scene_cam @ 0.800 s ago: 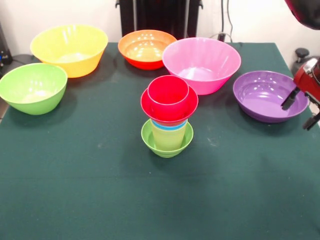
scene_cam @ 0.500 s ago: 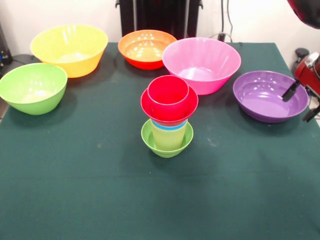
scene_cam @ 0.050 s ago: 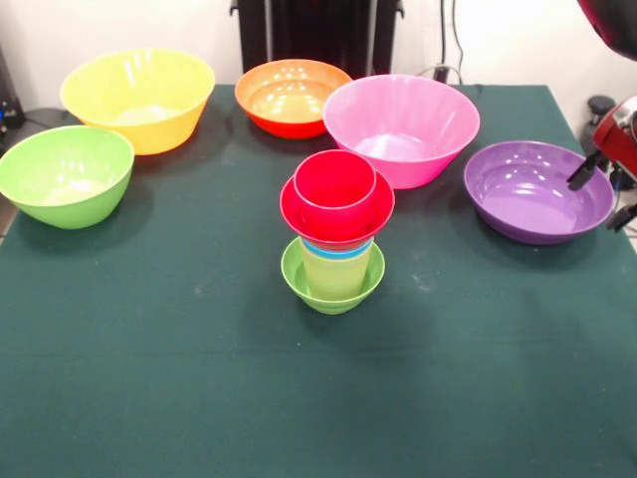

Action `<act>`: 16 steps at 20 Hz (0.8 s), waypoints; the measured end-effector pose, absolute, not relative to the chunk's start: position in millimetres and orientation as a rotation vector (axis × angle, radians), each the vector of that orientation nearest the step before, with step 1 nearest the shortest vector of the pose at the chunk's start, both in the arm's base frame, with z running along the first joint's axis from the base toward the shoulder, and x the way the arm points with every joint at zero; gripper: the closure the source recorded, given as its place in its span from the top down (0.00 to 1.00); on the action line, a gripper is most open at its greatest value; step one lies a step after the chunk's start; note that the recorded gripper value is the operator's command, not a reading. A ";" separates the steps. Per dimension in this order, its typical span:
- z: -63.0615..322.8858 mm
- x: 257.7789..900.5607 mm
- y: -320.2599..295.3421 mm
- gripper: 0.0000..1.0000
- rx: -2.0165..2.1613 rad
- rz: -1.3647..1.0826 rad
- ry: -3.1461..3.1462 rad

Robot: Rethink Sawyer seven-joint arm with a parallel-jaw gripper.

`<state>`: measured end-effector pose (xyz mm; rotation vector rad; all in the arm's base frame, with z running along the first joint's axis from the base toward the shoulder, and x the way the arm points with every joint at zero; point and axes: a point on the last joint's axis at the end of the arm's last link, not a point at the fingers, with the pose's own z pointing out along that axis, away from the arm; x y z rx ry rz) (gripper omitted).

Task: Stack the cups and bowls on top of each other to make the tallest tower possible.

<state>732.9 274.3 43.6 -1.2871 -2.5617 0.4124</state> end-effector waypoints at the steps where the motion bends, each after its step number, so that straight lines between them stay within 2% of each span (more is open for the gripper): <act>1: 43.0 732.4 275.2 1.00 -1.286 0.412 -2.561; 16: 23.1 704.9 302.8 1.00 -1.231 0.446 -2.564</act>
